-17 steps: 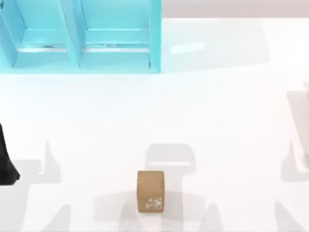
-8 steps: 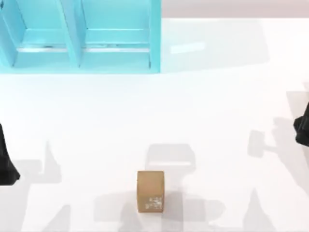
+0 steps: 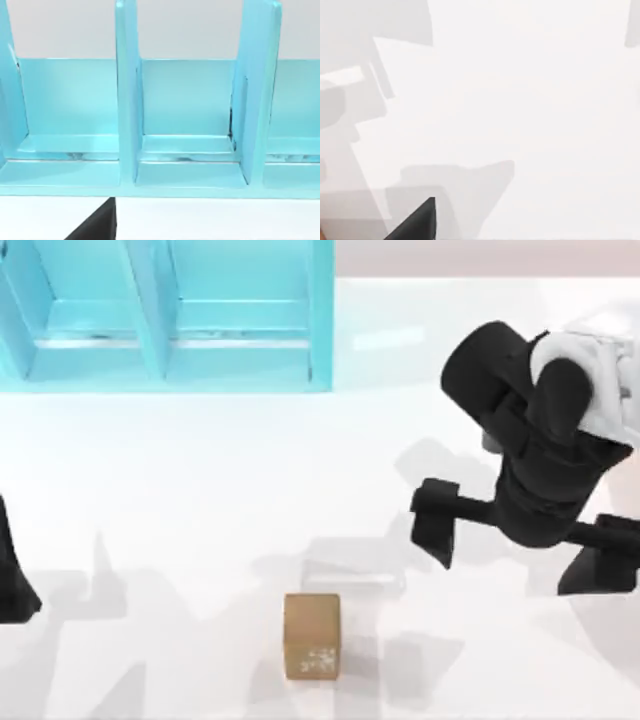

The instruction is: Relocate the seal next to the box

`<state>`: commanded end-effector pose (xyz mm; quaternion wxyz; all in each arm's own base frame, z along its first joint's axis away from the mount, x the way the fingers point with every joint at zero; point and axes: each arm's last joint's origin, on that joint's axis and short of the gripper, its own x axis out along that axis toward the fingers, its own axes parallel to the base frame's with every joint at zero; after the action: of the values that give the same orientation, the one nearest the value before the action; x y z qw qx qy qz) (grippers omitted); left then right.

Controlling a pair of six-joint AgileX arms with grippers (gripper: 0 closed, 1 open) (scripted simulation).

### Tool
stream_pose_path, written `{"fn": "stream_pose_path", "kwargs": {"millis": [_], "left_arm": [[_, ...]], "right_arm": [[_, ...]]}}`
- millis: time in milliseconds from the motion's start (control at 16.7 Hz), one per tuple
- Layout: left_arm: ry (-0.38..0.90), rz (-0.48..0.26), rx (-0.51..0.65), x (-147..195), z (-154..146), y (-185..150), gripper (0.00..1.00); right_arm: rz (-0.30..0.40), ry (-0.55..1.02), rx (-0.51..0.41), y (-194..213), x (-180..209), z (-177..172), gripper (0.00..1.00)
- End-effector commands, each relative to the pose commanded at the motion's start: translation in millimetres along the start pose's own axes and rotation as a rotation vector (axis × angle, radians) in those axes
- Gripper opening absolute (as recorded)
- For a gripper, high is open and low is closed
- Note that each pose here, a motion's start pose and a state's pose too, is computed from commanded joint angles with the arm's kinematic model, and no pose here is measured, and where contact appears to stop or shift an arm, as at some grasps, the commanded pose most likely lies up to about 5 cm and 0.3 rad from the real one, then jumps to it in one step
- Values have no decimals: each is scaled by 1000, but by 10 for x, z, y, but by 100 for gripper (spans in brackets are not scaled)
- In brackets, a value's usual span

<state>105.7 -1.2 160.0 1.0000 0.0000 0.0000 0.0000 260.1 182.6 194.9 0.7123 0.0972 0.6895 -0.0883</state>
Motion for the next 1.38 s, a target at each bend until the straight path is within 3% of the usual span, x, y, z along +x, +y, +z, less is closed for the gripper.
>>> {"fn": "stream_pose_path", "kwargs": {"millis": [240, 600, 1080, 1380], "left_arm": [[0, 0, 0, 0, 0, 0, 100], [0, 0, 0, 0, 0, 0, 100], [0, 0, 0, 0, 0, 0, 100], [0, 0, 0, 0, 0, 0, 100]], "right_arm": [[-75, 67, -86, 729, -9, -178, 100], [-23, 42, -226, 1382, -310, -589, 100], [-5, 33, -250, 1457, -367, -653, 100], [-6, 33, -253, 1491, 94, -661, 100]]}}
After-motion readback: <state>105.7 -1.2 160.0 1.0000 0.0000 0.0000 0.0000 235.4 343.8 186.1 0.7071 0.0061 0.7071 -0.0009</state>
